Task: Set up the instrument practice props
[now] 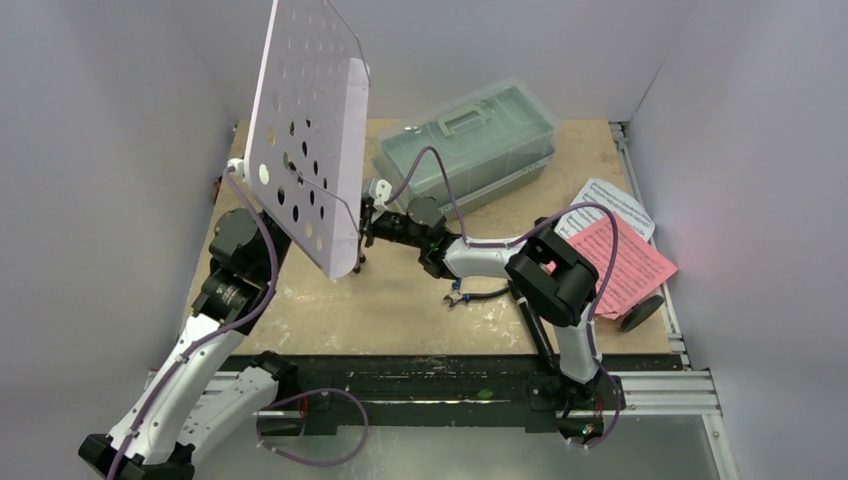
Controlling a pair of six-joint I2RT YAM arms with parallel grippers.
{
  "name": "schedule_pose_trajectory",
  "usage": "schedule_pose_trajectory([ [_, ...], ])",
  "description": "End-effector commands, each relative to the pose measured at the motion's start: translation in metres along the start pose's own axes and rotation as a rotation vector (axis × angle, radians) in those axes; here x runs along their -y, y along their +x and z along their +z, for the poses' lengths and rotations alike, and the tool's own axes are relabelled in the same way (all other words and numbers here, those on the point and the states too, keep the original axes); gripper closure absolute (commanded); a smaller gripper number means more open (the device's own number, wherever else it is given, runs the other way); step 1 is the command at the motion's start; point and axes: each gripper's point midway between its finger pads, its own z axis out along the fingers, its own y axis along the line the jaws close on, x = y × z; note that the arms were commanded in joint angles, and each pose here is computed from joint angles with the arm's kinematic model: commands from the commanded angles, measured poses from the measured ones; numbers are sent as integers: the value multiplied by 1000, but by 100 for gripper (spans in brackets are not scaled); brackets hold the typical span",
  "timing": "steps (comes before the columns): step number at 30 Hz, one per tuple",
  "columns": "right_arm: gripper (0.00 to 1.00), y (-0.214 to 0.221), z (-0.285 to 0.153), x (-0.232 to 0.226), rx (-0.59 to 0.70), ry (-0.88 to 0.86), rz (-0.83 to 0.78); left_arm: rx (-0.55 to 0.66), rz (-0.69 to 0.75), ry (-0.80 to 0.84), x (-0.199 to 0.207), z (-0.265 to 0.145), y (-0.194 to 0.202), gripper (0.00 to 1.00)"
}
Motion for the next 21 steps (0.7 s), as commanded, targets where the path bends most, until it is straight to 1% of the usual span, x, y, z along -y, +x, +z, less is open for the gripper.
schedule_pose_trajectory([
  [1, 100, -30, 8, -12, 33, -51, 6, 94, 58, 10, 3, 14, -23, 38],
  [5, 100, -30, 8, -12, 29, -48, 8, 79, 97, 50, 10, 24, -12, 34],
  [6, 100, -30, 8, -11, 30, -47, 10, 83, 108, 59, 12, 26, -11, 35],
  [8, 100, -31, 9, -11, 32, -43, 12, 93, 140, 77, 14, 30, -10, 41],
  [9, 100, -31, 9, -11, 31, -36, 13, 99, 153, 81, 15, 32, -9, 48],
  [11, 100, -31, 9, -11, 22, -16, 12, 114, 154, 78, 15, 34, -10, 68],
  [12, 100, -31, 10, -10, 12, -2, 12, 124, 183, 76, 13, 35, -11, 79],
  [13, 100, -30, 9, -8, 2, 21, 16, 137, 197, 75, 13, 35, -12, 83],
  [14, 94, -31, 7, -6, -2, 46, 20, 146, 206, 76, 13, 36, -12, 91],
  [16, 73, -33, 3, -5, -9, 98, 44, 152, 217, 81, 12, 35, -9, 100],
  [17, 63, -36, 2, -4, -12, 126, 59, 154, 218, 79, 11, 35, -8, 100],
  [19, 48, -41, -2, 2, -24, 218, 107, 164, 215, 81, 10, 32, -4, 100],
  [21, 39, -44, -10, 10, -36, 311, 180, 179, 198, 77, 5, 29, -1, 100],
])
